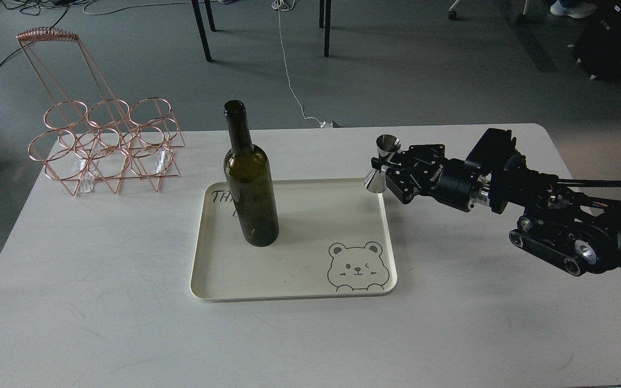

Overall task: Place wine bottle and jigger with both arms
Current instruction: 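Carry the jigger off the tray and lower it onto the table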

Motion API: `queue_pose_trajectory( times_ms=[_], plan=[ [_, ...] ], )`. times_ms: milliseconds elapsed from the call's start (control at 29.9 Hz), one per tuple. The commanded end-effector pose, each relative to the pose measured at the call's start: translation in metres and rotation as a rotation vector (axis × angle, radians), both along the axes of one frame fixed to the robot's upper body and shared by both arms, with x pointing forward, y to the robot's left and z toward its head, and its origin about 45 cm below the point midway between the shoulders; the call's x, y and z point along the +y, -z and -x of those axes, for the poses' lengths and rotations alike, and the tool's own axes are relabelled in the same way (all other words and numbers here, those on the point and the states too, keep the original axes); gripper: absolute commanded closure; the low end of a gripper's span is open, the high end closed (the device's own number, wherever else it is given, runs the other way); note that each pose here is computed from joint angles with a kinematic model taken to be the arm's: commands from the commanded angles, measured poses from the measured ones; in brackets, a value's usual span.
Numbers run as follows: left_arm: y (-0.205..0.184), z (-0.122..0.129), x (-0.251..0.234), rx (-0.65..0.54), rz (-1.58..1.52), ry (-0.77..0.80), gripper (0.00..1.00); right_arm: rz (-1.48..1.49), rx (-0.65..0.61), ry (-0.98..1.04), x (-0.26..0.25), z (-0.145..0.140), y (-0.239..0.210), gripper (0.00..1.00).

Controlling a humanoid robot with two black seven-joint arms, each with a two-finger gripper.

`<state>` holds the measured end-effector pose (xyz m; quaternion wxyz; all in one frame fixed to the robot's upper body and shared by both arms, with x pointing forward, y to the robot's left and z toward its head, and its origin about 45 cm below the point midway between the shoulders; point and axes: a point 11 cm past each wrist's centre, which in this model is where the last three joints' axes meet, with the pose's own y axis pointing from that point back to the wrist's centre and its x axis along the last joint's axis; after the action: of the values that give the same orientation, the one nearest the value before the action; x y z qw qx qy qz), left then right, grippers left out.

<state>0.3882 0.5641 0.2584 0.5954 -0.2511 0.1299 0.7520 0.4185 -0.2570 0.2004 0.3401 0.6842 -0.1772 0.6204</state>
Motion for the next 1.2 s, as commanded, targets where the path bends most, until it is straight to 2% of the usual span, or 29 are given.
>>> queue_pose_trajectory(
  times_ms=[0,301,635,935,1069,1169],
  plan=[
    [0.001,0.0,-0.001,0.001,0.001,0.001,0.01,0.008,-0.022,0.074,-0.036,0.001,-0.005,0.98],
    [0.003,-0.001,-0.004,0.002,0.006,0.007,0.01,-0.043,0.023,0.227,-0.087,0.027,0.024,0.97],
    [0.004,-0.003,-0.006,0.002,0.01,0.013,0.01,0.008,0.047,0.406,-0.145,0.035,0.046,0.97],
    [0.003,-0.002,-0.006,0.003,0.008,0.013,0.01,-0.016,0.106,0.422,-0.135,0.049,0.075,0.95],
    [0.005,-0.002,-0.007,0.007,0.007,0.014,0.01,-0.013,0.123,0.418,-0.131,0.053,0.084,0.89],
    [0.004,-0.003,-0.007,0.005,0.007,0.015,0.01,-0.014,0.127,0.419,-0.131,0.054,0.086,0.89]
  ],
)
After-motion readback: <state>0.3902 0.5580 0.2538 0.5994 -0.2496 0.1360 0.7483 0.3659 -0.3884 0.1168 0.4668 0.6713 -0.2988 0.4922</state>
